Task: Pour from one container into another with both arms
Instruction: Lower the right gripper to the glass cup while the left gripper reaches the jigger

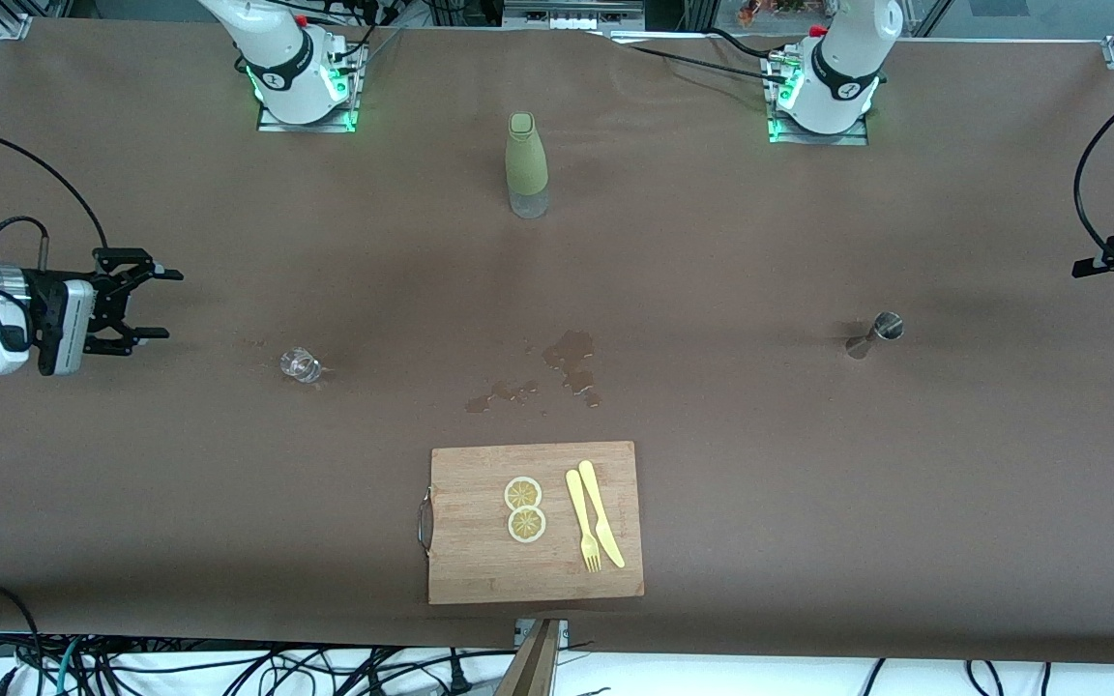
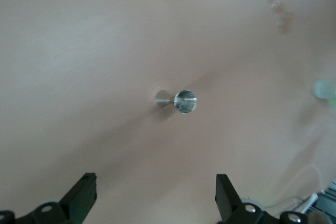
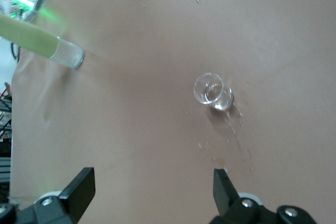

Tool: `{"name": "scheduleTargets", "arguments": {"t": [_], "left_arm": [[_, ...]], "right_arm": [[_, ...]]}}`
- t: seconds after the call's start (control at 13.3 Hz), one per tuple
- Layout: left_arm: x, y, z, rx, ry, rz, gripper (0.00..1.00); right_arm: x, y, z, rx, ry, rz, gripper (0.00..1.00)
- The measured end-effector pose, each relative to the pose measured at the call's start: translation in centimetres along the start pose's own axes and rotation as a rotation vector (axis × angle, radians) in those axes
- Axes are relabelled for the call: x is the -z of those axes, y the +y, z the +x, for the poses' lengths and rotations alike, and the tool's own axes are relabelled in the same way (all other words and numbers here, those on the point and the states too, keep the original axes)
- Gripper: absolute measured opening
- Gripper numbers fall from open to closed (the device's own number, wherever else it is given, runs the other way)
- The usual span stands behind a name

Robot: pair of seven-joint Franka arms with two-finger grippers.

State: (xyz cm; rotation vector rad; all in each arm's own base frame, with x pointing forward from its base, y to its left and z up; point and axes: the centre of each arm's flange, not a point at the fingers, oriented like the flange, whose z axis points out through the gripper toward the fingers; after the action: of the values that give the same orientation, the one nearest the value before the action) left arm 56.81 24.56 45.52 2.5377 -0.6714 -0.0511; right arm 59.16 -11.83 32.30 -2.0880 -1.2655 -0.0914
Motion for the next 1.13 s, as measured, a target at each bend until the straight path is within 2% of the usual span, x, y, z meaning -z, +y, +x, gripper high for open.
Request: {"name": "scheduleTargets", "arguments": {"t": [0.15,0.3,0.45,0.6,0.83,1.13], "left_arm": [[-3.2,-3.7,-3.2,-0.136,0.099,-0.137,1.0],[-7.6,-6.6,-5.6,-0.291,0.21,-0.248,1.0],[-11.4,-8.0,-7.4,-0.464,0.349,-0.307,1.0],[-15.2,-8.8,-8.6,-0.616,0.5,-0.361,1.0],[-22.9,-11.3,-9.5,-0.811,0.694,-0.379,1.0],[-29.5,-13.7,-11.6,-0.961,0.83,-0.345,1.0]], "right_arm": [[-2.3,2.0,-1.7,0.139,0.078,0.028,1.0],[-4.6,4.0,-3.5,0.286,0.157,0.028,1.0],[-8.0,6.1,-4.8,0.448,0.273,0.013,1.0],[-11.9,7.9,-6.2,0.557,0.375,-0.001,1.0],[-16.5,9.2,-6.6,0.641,0.471,-0.008,1.0],[-19.9,9.6,-5.0,0.703,0.547,-0.008,1.0]]}}
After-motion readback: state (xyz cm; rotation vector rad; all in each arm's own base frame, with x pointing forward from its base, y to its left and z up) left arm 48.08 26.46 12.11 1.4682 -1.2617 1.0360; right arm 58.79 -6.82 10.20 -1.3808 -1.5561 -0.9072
